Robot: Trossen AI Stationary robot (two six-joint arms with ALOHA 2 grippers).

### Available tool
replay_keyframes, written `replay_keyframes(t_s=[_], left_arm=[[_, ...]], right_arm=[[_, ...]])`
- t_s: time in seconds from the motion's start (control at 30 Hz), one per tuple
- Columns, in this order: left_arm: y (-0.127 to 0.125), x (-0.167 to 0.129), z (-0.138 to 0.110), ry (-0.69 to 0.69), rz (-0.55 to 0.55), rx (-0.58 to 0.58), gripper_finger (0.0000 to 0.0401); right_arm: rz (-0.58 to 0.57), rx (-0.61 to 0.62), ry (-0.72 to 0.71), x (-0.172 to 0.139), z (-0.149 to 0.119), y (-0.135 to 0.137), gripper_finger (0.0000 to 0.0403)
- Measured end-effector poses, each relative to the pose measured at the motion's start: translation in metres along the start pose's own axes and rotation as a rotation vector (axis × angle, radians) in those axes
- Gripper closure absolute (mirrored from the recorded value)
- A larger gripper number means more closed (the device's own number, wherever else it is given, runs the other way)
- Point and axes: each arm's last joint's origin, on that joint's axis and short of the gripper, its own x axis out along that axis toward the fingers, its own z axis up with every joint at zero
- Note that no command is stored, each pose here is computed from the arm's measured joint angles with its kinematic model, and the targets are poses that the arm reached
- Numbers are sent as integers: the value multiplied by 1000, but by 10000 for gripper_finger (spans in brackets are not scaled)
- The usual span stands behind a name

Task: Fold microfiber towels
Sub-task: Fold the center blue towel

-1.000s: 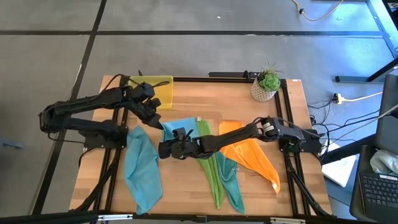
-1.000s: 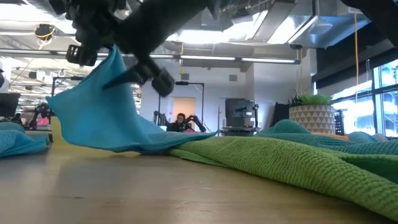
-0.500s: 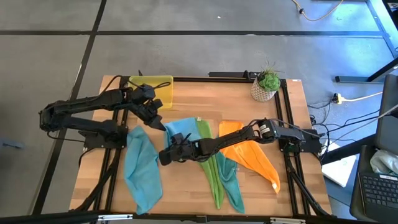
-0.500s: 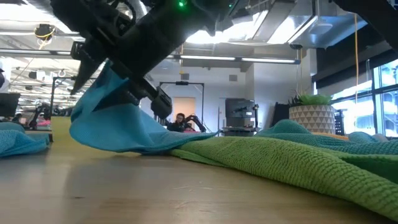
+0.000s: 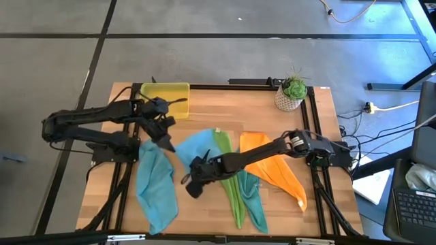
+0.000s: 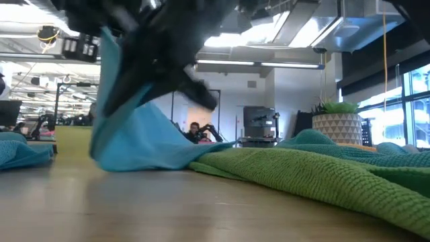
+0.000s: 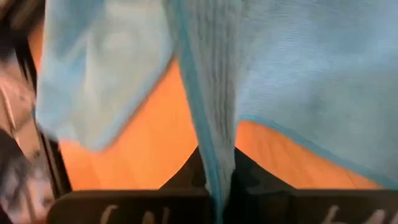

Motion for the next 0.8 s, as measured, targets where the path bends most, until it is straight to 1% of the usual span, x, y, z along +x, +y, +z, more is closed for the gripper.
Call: replay_keyframes(t_s=[0.1, 0.2, 0.23, 0.3, 0.4, 0.5, 0.63, 0.73, 0.8], left_arm=[[-3, 3, -11, 63, 20, 49, 401], [-7, 8, -19, 99, 37, 89, 401], [-8, 10, -21, 111, 38, 92, 401], [-11, 13, -25, 133, 40, 96, 401], [-16, 17, -34, 189, 44, 94, 400], [-19, 21, -41, 220, 53, 92, 400], [-24, 26, -46, 214, 75, 91, 400], [-27, 28, -48, 185, 80, 75, 401], [-31, 30, -46, 146, 61, 79, 401]], right_arm=[[-33, -90, 53, -20, -6, 4, 395], [-37, -157, 108, -37, -8, 5, 396], [-25, -175, 126, -42, -8, 6, 396], [-40, -213, 183, -50, -11, 4, 396], [-74, -255, 311, -62, -20, -2, 395], [-86, -300, 370, -81, -21, -4, 395], [-112, -355, 393, -102, -19, -8, 395], [-81, -390, 373, -114, -18, -4, 395], [-66, -412, 363, -119, -16, -3, 395]])
